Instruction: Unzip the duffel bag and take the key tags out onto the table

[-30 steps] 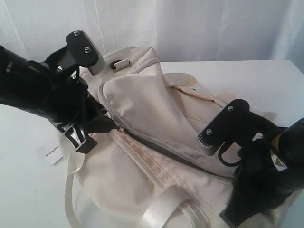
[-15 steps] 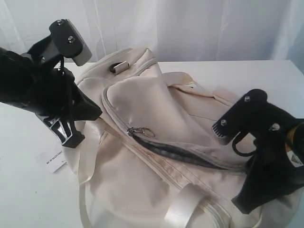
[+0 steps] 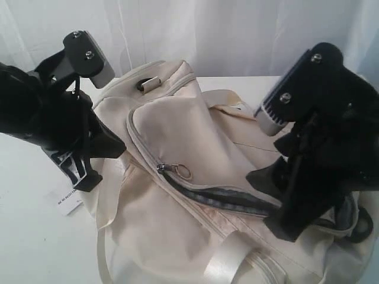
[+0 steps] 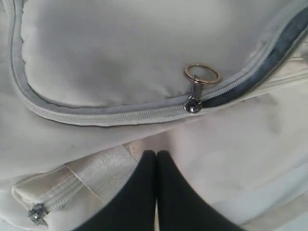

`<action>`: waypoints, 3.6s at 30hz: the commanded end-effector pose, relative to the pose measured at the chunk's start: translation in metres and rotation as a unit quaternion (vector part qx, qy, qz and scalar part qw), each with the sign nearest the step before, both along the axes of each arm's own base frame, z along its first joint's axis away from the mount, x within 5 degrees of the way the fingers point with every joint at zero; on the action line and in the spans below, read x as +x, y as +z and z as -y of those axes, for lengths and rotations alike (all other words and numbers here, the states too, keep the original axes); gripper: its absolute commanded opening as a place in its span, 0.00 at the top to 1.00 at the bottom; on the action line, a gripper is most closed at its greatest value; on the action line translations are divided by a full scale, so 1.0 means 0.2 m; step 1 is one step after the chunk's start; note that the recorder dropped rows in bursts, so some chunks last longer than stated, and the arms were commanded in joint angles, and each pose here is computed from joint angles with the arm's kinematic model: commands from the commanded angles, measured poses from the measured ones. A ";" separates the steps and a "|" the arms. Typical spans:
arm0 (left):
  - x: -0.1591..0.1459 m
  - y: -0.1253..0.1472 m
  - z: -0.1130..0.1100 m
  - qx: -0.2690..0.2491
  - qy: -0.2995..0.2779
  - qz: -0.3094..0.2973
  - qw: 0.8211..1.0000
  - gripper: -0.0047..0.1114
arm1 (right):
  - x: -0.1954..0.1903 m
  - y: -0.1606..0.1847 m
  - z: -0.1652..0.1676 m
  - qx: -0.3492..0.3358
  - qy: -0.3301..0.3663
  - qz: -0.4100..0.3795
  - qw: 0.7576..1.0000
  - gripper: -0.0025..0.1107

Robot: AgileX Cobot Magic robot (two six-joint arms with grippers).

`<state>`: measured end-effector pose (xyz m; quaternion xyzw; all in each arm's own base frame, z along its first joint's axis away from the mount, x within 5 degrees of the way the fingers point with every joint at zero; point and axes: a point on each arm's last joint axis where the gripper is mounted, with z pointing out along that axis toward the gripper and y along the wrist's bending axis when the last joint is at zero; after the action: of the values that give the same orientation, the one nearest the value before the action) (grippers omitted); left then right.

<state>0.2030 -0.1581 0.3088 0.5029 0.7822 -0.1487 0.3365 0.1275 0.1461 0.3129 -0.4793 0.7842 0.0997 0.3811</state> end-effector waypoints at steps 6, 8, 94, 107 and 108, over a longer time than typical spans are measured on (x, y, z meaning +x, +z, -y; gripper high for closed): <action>-0.02 0.01 0.00 -0.014 -0.003 -0.012 1.000 0.96 | 0.09 -0.15 -0.19 -0.041 0.115 0.004 0.992 0.49; -0.02 0.01 0.00 -0.016 -0.003 -0.013 1.000 0.96 | 0.11 -0.21 -0.22 -0.059 0.116 -0.013 0.991 0.49; 0.19 -0.15 0.58 0.184 -0.242 -0.162 0.939 0.47 | 0.10 0.03 0.01 -0.022 -0.143 -0.037 0.989 0.40; 0.18 -0.06 0.57 0.176 -0.300 -0.109 0.931 0.47 | 0.10 0.03 0.01 -0.024 -0.144 -0.038 0.989 0.40; 0.18 -0.07 0.57 0.178 -0.300 -0.109 0.931 0.47 | 0.10 0.03 0.01 -0.024 -0.144 -0.038 0.989 0.40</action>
<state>0.2432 -0.2726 0.2917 0.7430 0.6450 -0.1491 0.0980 0.1480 0.1467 0.3170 -0.3714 0.8605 0.0433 0.3461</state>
